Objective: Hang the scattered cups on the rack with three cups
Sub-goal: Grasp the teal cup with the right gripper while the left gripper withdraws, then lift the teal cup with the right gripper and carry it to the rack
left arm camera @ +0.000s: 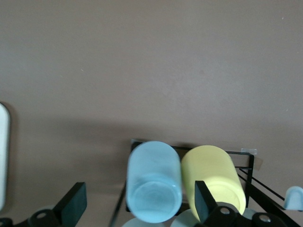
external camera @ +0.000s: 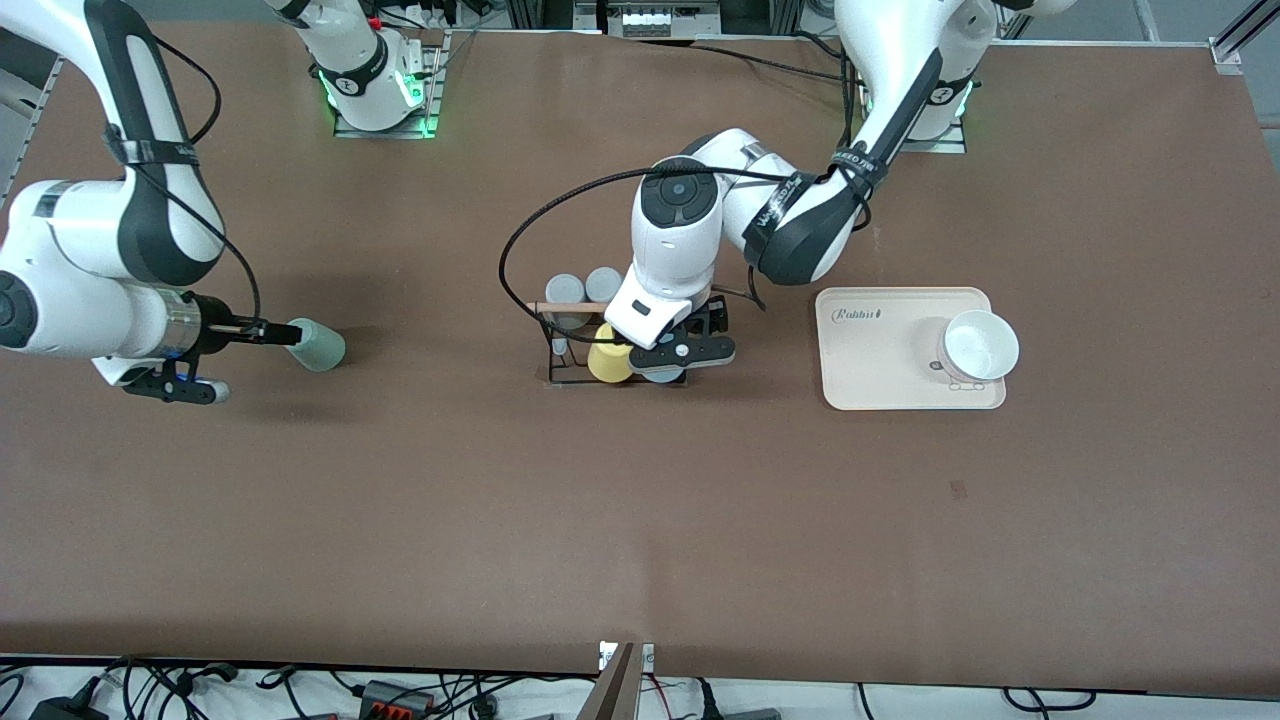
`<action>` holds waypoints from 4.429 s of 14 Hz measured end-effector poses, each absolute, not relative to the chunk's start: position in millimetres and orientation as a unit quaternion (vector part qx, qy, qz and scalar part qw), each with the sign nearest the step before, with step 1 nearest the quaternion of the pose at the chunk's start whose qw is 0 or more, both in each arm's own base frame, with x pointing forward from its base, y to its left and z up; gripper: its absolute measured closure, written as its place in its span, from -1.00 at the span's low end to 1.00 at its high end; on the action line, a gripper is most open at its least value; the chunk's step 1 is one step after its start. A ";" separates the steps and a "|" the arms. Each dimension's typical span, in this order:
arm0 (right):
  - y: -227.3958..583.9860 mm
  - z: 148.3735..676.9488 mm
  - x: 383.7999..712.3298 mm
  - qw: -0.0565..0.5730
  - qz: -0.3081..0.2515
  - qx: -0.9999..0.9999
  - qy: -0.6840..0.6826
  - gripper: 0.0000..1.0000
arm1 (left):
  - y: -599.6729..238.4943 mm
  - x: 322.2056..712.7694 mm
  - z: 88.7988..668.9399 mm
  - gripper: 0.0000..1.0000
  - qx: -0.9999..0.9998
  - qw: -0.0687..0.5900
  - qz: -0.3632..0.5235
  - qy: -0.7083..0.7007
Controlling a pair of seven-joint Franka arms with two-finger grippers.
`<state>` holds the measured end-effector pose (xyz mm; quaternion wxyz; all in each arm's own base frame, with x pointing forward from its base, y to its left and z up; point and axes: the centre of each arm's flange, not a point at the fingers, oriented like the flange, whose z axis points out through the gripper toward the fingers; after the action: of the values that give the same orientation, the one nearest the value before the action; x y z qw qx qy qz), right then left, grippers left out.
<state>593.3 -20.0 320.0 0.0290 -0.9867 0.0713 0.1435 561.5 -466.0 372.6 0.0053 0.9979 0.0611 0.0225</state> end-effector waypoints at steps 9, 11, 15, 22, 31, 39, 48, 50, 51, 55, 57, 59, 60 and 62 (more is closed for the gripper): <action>-25.4 275.7 574.7 0.002 0.114 -0.993 0.032 -1.00 | -306.5 607.2 490.9 -1.00 0.996 -0.039 -0.009 -0.080; -25.1 267.1 570.2 0.003 0.106 -0.994 0.027 -1.00 | -256.2 613.4 519.5 -1.00 0.994 -0.044 -0.017 -0.094; -24.3 246.3 557.1 0.003 0.096 -0.995 0.025 -1.00 | -119.5 614.2 572.1 -1.00 0.994 -0.012 -0.056 -0.089; -40.1 235.1 547.4 0.004 0.094 -0.995 0.038 -0.89 | 37.7 583.8 573.6 -1.00 0.998 0.023 -0.061 -0.020; -40.5 236.9 547.0 0.004 0.089 -0.995 0.039 -0.28 | 2.9 544.1 570.7 -1.00 1.000 -0.002 -0.002 0.004; -18.3 331.1 588.3 0.002 0.123 -0.992 0.018 -0.28 | 9.3 543.8 572.1 -1.00 1.000 -0.001 -0.004 0.004; 167.0 424.2 614.9 0.100 0.108 -0.989 0.008 -0.28 | 16.4 536.3 636.4 -1.00 1.000 0.001 0.006 0.011; 220.1 425.4 615.7 0.096 0.106 -0.989 0.020 -0.28 | 15.6 536.6 638.8 -1.00 1.000 0.001 0.008 0.010; 239.6 429.1 617.2 0.096 0.102 -0.990 0.028 -0.28 | 14.1 536.6 639.9 -1.00 1.000 0.000 0.009 0.009; 265.9 446.0 627.0 0.103 0.085 -0.990 0.053 -0.28 | 7.3 536.7 641.7 -1.00 1.000 0.000 0.011 0.003; 280.7 442.6 624.9 0.101 0.089 -0.989 0.060 -0.28 | 6.0 536.3 641.4 -1.00 1.000 0.000 0.009 0.002; 307.0 435.2 620.9 0.095 0.094 -0.988 0.074 -0.28 | 9.0 535.0 640.4 -1.00 1.000 0.000 0.003 0.005; 318.7 430.6 619.5 0.092 0.097 -0.988 0.080 -0.28 | 10.7 533.8 639.4 -1.00 1.000 0.000 -0.002 0.006; 333.4 418.8 618.1 0.087 0.103 -0.987 0.082 -0.28 | 11.8 533.2 639.3 -1.00 1.000 0.000 -0.005 0.007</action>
<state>618.1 333.4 418.8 0.0870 -0.9875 0.0824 0.1028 533.2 11.8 639.3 0.0003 1.0000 0.0071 -0.0046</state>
